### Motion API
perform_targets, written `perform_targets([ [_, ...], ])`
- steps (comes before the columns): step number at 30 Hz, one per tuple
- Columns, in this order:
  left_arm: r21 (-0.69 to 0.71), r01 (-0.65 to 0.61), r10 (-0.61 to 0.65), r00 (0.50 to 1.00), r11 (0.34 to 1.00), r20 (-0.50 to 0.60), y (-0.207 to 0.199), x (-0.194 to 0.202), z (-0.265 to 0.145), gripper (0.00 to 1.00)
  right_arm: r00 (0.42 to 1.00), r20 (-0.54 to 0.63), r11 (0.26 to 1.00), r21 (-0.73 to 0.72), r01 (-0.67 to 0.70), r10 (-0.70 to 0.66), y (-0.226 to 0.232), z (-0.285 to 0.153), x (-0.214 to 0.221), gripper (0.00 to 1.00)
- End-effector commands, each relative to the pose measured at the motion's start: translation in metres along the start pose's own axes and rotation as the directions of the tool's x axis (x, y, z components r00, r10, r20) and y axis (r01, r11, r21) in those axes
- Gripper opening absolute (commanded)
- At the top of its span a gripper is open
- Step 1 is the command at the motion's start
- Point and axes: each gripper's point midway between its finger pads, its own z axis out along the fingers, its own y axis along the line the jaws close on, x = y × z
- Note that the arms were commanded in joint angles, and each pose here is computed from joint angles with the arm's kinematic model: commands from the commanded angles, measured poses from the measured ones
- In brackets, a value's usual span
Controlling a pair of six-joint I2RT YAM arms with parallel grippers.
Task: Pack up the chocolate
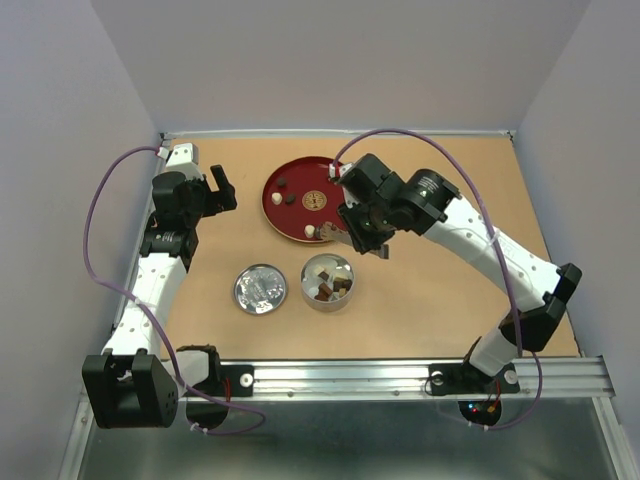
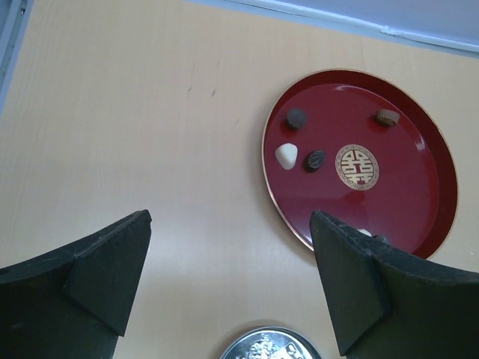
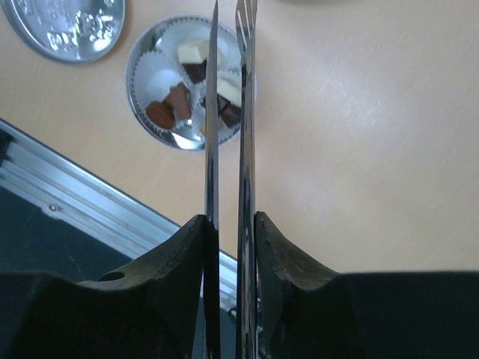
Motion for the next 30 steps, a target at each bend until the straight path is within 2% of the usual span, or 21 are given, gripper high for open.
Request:
perform_targets([
  [1, 0.019, -0.004, 0.003, 0.999, 1.000, 0.043, -0.004, -0.015, 0.000, 0.99, 0.984, 0.174, 0.999, -0.013, 0.037, -0.035, 0.012, 0.009, -0.053, 0.37],
  [7, 0.025, -0.001, 0.000, 0.999, 1.000, 0.041, -0.005, -0.014, 0.000, 0.99, 0.971, 0.213, 0.993, 0.067, 0.099, -0.111, 0.011, 0.049, -0.088, 0.37],
  [8, 0.024, -0.002, 0.001, 0.999, 1.000, 0.040, -0.005, -0.014, 0.000, 0.99, 0.959, 0.257, 0.992, 0.073, 0.106, -0.122, 0.013, 0.048, -0.103, 0.37],
  [13, 0.026, -0.001, 0.000, 0.999, 1.000, 0.041, -0.005, -0.014, 0.000, 0.99, 0.933, 0.317, 0.983, 0.127, 0.136, -0.170, 0.016, 0.073, -0.141, 0.41],
  [14, 0.027, -0.003, 0.001, 0.999, 1.000, 0.039, -0.006, -0.014, 0.000, 0.99, 0.938, 0.296, 0.980, 0.134, 0.145, -0.179, 0.017, 0.090, -0.143, 0.41],
  [18, 0.027, -0.001, 0.000, 0.999, 1.000, 0.039, -0.006, -0.014, 0.000, 0.99, 0.924, 0.311, 0.971, 0.159, 0.179, -0.221, 0.018, 0.111, -0.165, 0.41],
  [30, 0.040, 0.000, -0.001, 0.999, 0.999, 0.040, -0.008, -0.015, 0.001, 0.99, 0.933, 0.254, 0.957, 0.205, 0.206, -0.255, 0.010, 0.173, -0.171, 0.45],
])
